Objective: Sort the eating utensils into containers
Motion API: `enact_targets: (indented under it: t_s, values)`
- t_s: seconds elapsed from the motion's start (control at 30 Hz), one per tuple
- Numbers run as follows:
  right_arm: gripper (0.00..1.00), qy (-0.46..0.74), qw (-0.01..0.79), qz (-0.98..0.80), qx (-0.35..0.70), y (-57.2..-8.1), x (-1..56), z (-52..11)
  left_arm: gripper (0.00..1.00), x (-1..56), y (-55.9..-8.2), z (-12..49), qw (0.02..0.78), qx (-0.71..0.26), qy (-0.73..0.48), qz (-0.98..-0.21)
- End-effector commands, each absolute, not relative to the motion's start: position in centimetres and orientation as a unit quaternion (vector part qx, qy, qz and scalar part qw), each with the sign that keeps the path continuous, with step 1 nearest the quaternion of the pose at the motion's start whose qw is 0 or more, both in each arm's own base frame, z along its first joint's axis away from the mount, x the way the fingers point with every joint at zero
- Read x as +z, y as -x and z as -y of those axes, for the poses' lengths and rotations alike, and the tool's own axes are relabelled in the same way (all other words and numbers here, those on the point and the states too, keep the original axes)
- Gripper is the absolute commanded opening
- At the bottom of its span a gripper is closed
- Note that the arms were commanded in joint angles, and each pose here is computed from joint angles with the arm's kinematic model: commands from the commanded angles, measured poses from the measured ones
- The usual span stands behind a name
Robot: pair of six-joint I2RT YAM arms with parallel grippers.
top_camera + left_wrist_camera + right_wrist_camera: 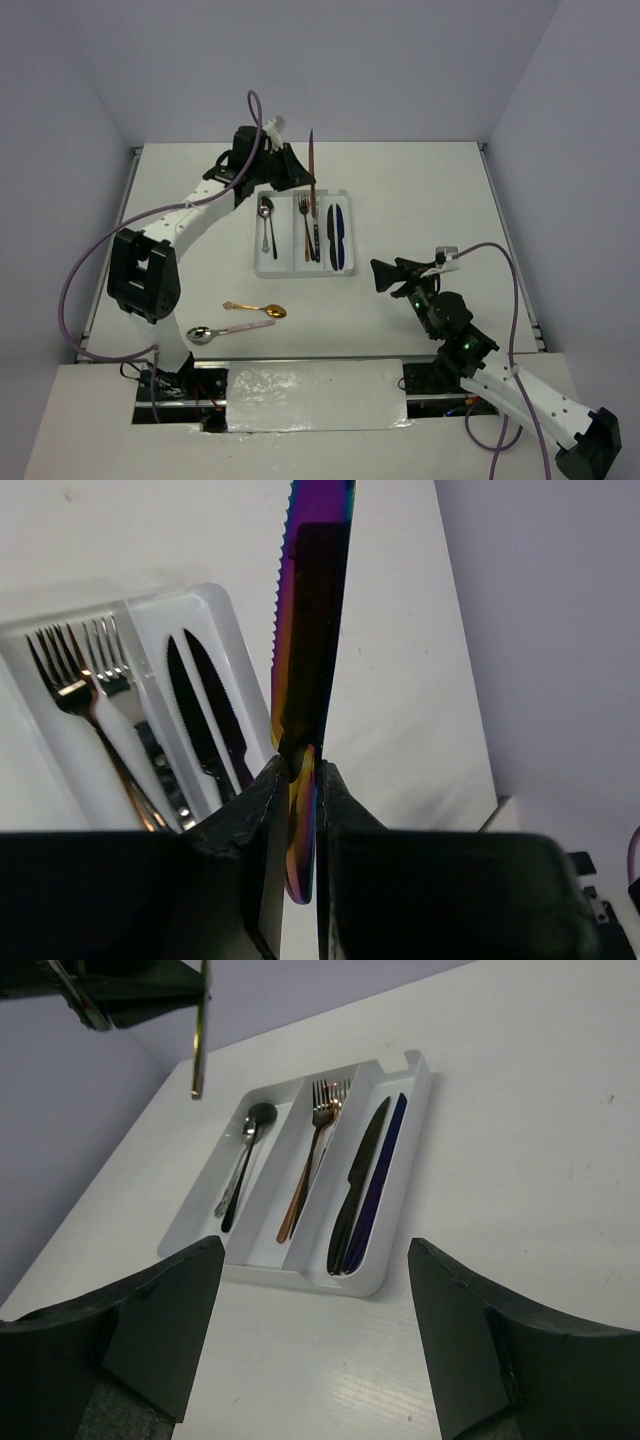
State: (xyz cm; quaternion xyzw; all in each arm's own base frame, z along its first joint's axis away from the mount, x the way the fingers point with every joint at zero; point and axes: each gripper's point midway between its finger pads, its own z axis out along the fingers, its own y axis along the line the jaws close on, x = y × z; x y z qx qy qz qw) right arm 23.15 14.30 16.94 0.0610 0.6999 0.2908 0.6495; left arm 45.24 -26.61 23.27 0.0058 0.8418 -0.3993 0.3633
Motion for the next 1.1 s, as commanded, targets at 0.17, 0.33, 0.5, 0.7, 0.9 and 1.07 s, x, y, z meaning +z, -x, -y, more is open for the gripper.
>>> enact_targets:
  t_s: [0.17,0.33,0.5,0.7,0.9,1.07]
  values:
    - [0.82,-0.095,0.671,-0.674,0.294,-23.1,19.3,-13.0,0.0,20.9,-45.0,32.3,0.374,-0.398,0.087,-0.833]
    - [0.82,-0.091,0.669,-0.677,0.292,-23.3,19.2,-13.2,0.0,17.9,-45.3,34.2,0.365,-0.36,0.087,-0.854]
    - [0.82,-0.088,0.666,-0.684,0.286,-23.6,18.7,-13.4,0.0,15.7,-44.5,34.7,0.364,-0.332,0.09,-0.866]
    - [0.82,-0.086,0.665,-0.686,0.284,-23.6,18.6,-13.5,0.0,11.8,-43.5,34.3,0.349,-0.304,0.099,-0.881]
    - [0.82,-0.087,0.666,-0.684,0.285,-23.6,18.6,-13.5,0.0,9.5,-43.1,35.3,0.33,-0.278,0.086,-0.898]
    - [0.82,-0.085,0.666,-0.683,0.286,-23.6,18.6,-13.5,0.04,8.0,-42.8,35.9,0.312,-0.271,0.078,-0.907]
